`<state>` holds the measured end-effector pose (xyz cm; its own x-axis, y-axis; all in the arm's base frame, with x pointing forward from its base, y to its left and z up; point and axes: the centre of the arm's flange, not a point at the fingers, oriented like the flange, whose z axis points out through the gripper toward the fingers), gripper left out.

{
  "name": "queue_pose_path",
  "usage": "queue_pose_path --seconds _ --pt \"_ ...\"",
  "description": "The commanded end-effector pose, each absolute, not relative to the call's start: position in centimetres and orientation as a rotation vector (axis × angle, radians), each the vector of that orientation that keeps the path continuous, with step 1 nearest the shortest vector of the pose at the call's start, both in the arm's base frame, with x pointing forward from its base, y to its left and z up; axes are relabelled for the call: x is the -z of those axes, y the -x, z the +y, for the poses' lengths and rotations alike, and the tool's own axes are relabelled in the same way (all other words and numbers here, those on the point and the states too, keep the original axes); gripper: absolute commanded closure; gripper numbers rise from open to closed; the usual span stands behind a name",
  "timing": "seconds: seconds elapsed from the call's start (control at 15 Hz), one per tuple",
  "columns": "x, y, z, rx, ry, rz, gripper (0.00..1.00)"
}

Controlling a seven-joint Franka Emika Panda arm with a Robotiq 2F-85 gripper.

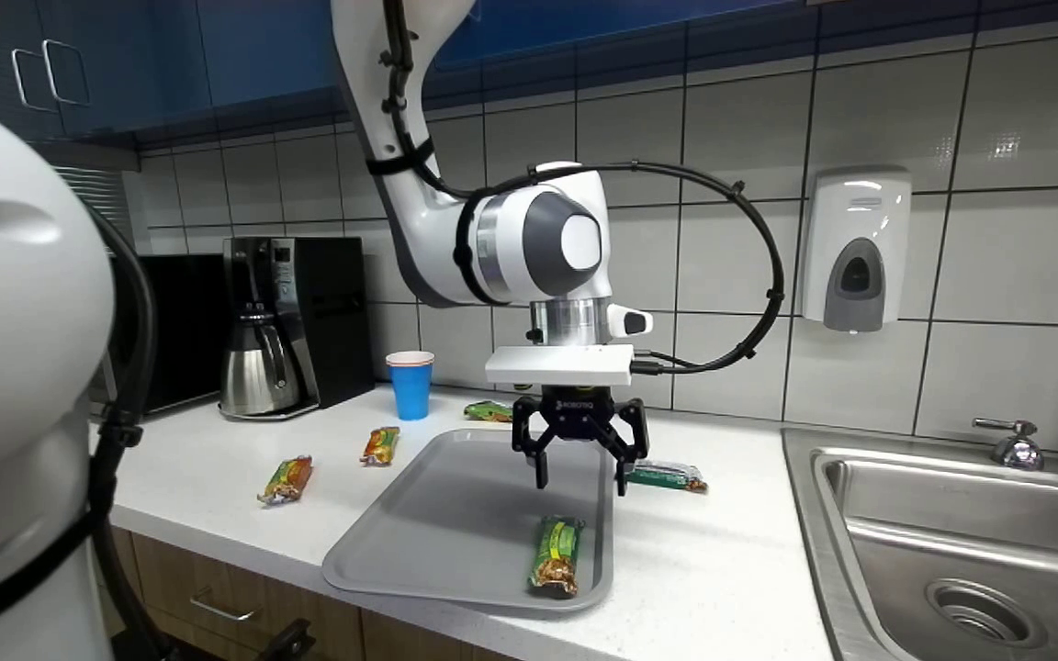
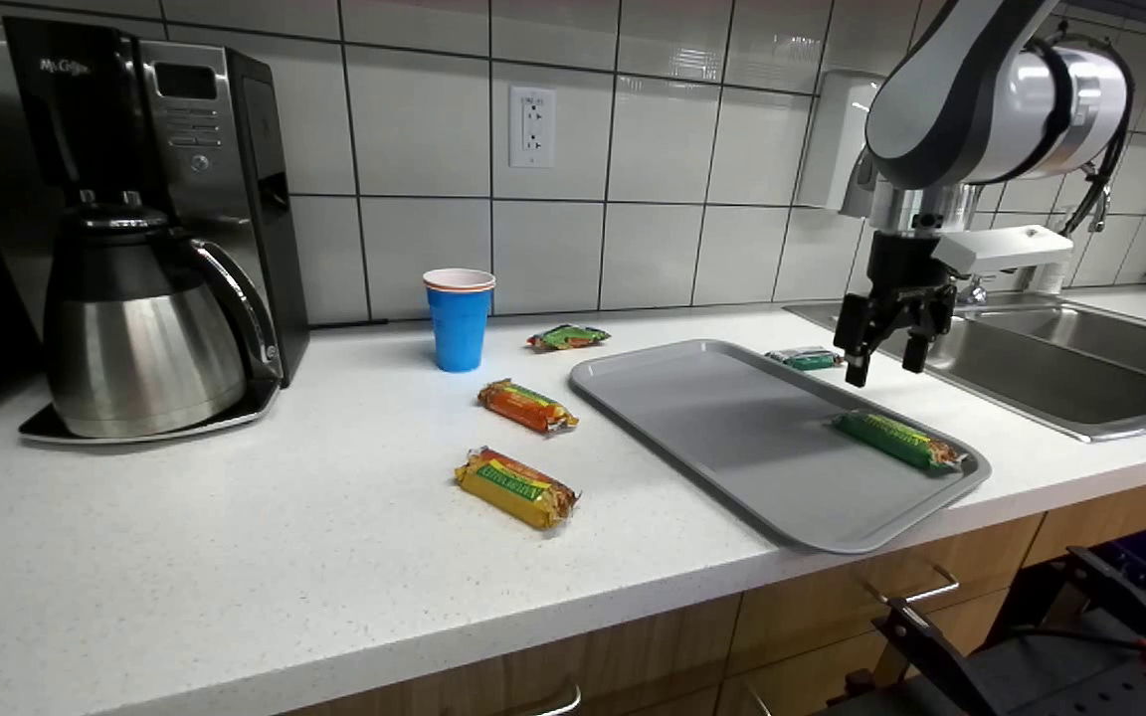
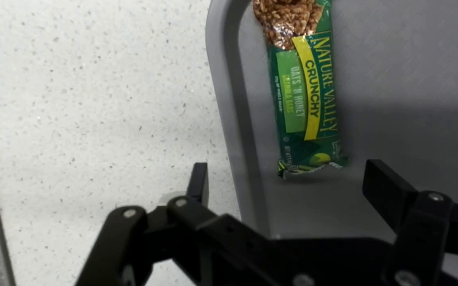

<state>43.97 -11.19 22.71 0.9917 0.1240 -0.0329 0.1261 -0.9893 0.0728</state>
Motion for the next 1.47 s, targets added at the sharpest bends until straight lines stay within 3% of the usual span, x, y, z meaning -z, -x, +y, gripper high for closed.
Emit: queue_pose_path --seconds 0.0,1.0,1.4 --pt "-22.7 -44.0 -11.2 0.044 -3.061 0.192 0.00" --pt "-22.7 -44.0 -11.2 0.045 -3.061 0.192 0.00" --pt "-24.3 -46.2 -13.9 -0.038 -3.071 0.389 0.00"
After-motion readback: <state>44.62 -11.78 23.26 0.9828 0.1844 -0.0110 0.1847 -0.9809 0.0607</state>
